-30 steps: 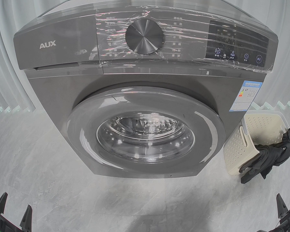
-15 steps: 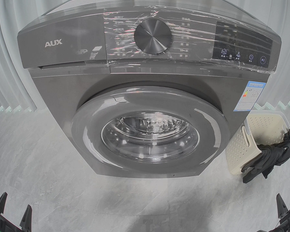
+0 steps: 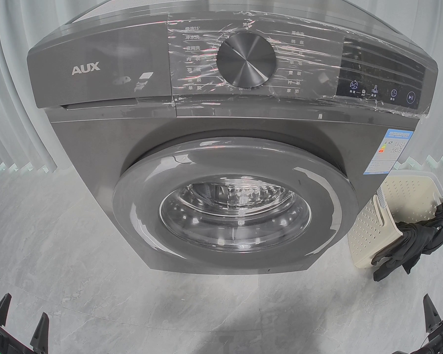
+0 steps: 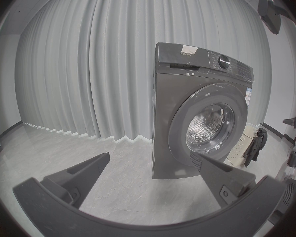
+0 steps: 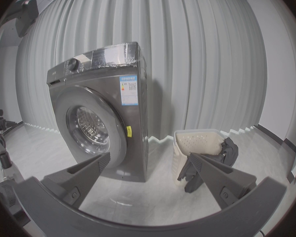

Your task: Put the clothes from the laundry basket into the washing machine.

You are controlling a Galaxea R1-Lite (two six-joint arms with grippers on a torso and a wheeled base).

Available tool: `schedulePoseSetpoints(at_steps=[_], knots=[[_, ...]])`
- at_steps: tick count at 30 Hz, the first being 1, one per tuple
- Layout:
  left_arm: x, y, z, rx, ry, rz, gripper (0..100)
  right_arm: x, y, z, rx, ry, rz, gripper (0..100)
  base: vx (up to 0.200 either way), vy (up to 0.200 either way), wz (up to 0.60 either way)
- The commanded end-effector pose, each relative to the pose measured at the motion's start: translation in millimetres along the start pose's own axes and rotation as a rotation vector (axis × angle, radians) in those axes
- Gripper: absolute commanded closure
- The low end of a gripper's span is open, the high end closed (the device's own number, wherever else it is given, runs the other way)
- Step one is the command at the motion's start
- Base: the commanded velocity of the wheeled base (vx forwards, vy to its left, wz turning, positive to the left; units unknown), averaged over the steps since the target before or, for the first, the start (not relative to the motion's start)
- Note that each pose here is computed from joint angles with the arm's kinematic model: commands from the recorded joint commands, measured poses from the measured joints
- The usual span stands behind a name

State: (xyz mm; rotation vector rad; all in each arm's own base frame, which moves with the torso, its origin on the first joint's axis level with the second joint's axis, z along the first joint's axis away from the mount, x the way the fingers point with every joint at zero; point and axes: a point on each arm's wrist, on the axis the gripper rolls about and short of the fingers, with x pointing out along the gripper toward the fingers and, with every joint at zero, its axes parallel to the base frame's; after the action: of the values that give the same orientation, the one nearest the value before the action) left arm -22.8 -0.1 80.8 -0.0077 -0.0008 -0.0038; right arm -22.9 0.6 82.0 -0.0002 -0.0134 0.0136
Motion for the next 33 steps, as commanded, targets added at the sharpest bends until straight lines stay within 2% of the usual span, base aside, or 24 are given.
schedulePoseSetpoints(at_steps=[1, 3, 4, 5, 7, 8, 11, 13, 16, 20, 24, 25, 30, 33], knots=[[0, 0.1, -5.3, 0.000, 0.001, 0.001, 0, -13, 0.3, 39, 0.039, -0.209, 0.009, 0, 0.000, 0.000, 0.00], [0, 0.1, -5.3, 0.002, 0.001, 0.001, 0, -20, 0.4, 57, 0.069, -0.256, 0.017, 0, 0.000, 0.000, 0.00], [0, 0.1, -5.3, 0.002, 0.001, 0.001, 0, -23, 0.7, 66, 0.076, -0.254, 0.031, 0, 0.000, 0.000, 0.00], [0, 0.1, -5.3, 0.002, 0.001, 0.001, 0, -23, 0.7, 66, 0.076, -0.254, 0.031, 0, 0.000, 0.000, 0.00], [0, 0.1, -5.3, 0.002, 0.001, 0.002, 0, -19, 3.6, 59, 0.061, -0.127, 0.169, 0, 0.000, 0.000, 0.00], [0, 0.1, -5.3, 0.002, 0.001, 0.001, 0, -18, 4.4, 56, 0.058, -0.103, 0.206, 0, 0.000, 0.000, 0.00], [0, 0.1, -5.3, 0.002, 0.001, 0.001, 0, -11, 8.6, 42, 0.040, 0.003, 0.381, 0, 0.000, 0.000, 0.00], [0, 0.0, -5.3, 0.002, 0.001, -0.001, 0, -6, 10.1, 40, 0.037, 0.055, 0.463, 0, 0.000, 0.000, 0.00], [0, 0.0, -5.3, 0.002, 0.001, -0.001, 0, 6, 11.4, 47, 0.028, 0.121, 0.541, 0, 0.000, 0.000, 0.00], [0, 0.0, -5.3, 0.002, 0.001, -0.001, 0, 33, 11.5, 65, 0.013, 0.149, 0.582, 0, 0.000, 0.000, 0.00], [0, 0.0, -5.3, 0.002, 0.001, -0.001, 0, 62, 11.1, 78, -0.016, 0.164, 0.579, 0, 0.000, 0.000, 0.00], [0, 0.0, -5.3, 0.002, 0.001, -0.001, 0, 80, 10.8, 84, -0.025, 0.177, 0.573, 0, 0.000, 0.000, 0.00], [0, 0.0, -5.3, 0.000, 0.001, -0.001, 0, 120, 10.6, 88, -0.024, 0.213, 0.548, 0, 0.000, 0.000, 0.00], [0, 0.0, -5.3, 0.000, 0.001, -0.001, 0, 131, 19.2, 87, -0.014, 0.242, 0.601, 0, 0.000, 0.000, 0.00]])
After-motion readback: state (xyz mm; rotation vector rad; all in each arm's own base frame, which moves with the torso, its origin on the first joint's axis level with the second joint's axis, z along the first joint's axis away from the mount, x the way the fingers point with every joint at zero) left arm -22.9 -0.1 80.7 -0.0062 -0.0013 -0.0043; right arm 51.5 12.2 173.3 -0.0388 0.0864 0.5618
